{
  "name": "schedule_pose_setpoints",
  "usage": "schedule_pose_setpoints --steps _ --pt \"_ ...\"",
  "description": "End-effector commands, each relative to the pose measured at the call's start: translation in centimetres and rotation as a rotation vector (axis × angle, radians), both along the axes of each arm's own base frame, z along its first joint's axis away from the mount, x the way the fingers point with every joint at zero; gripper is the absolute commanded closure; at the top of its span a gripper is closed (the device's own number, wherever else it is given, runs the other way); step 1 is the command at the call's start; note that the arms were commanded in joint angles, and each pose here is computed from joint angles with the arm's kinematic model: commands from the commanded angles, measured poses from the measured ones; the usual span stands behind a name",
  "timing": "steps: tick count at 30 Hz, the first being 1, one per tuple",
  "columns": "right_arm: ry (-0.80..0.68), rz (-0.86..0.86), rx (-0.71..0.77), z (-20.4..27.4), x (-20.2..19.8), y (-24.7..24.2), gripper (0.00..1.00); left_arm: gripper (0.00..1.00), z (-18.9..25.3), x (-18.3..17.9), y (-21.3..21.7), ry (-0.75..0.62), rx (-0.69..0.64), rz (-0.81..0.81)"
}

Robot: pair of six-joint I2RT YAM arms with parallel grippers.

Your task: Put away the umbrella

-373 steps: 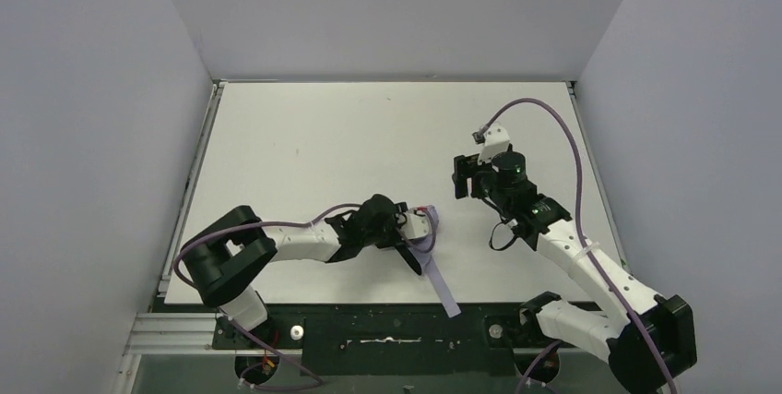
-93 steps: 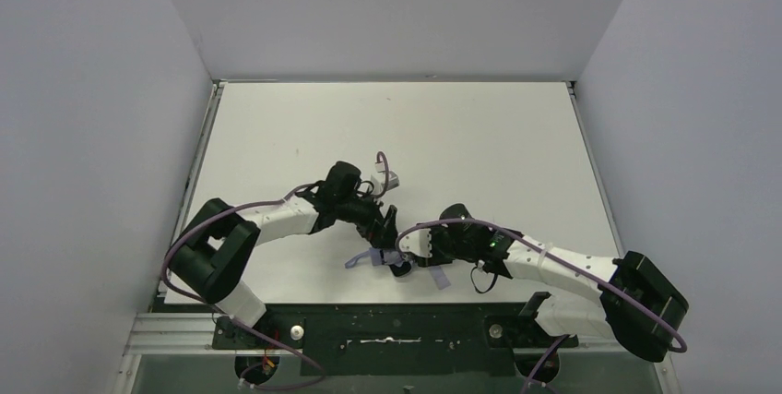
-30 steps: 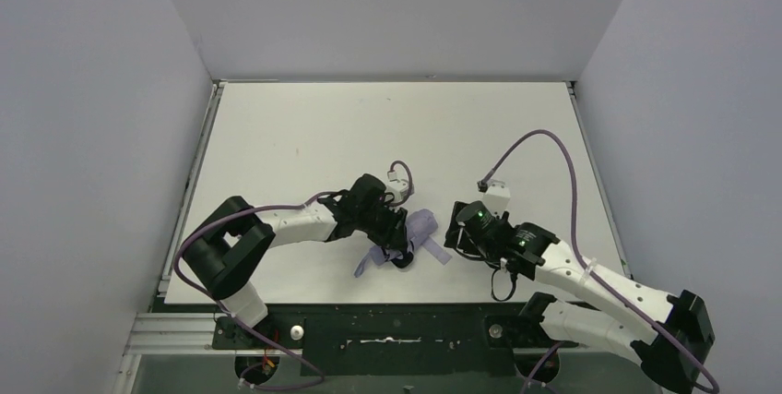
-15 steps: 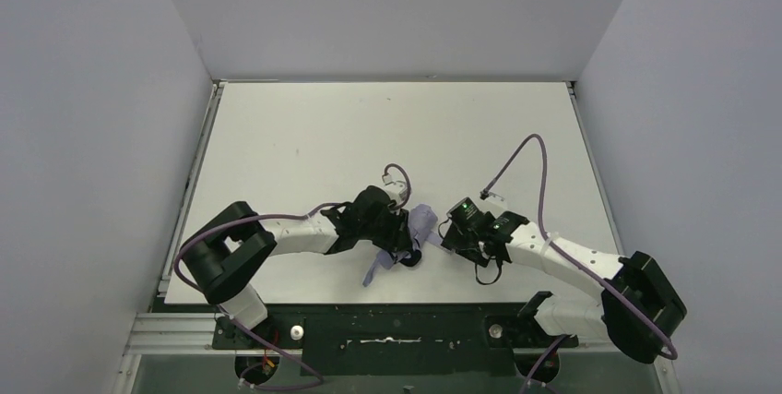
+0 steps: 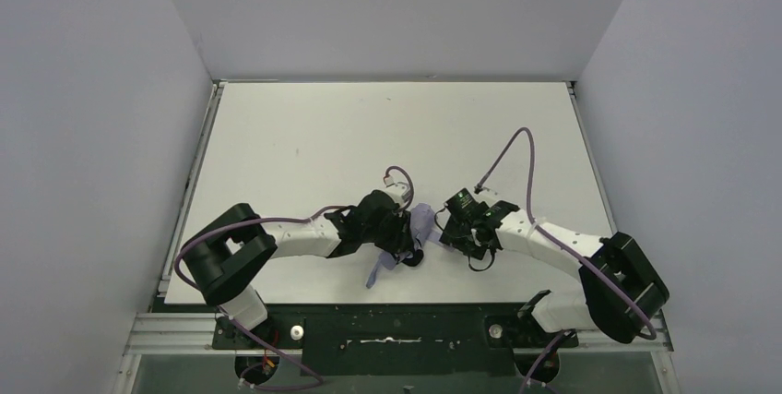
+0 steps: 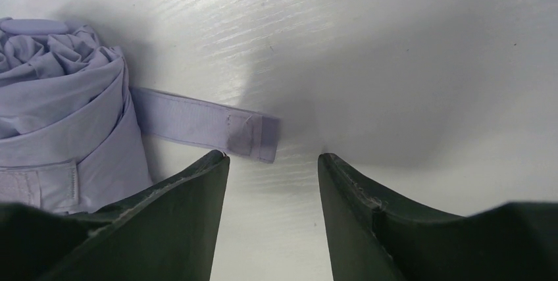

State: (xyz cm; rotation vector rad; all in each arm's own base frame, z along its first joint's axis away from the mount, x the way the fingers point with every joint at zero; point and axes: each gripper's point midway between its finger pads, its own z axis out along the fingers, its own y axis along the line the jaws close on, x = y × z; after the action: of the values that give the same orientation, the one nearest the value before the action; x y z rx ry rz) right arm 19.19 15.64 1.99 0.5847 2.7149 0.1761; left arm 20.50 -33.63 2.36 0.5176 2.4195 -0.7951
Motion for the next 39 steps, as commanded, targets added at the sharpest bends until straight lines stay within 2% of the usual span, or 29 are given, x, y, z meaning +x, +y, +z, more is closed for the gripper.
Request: schedule_pose_setpoints --steps 1,15,29,34,39 --pt "-0.054 -0.004 -0.007 0.9 2.0 0.1 0.48 0.96 -3.4 -1.0 3.2 0.045 0.179 0.025" --pt "-0.025 0.044 -0.01 -0.1 2.8 0.9 0.53 0.96 -3.5 -1.2 2.8 0.042 0.196 -0.002" --pt "0.109 0.091 -0.121 -3.0 1.1 -0.8 0.61 0.96 -3.5 -1.4 2.6 0.036 0.203 -0.019" --pt "0.131 0.089 -0.138 -3.9 0.4 -1.3 0.66 0.96 -3.5 -1.5 2.7 0.034 0.204 -0.022" --pt "0.138 0.093 -0.13 -4.5 0.1 -1.3 0.77 0.96 -3.7 -1.3 3.0 0.024 0.22 -0.009"
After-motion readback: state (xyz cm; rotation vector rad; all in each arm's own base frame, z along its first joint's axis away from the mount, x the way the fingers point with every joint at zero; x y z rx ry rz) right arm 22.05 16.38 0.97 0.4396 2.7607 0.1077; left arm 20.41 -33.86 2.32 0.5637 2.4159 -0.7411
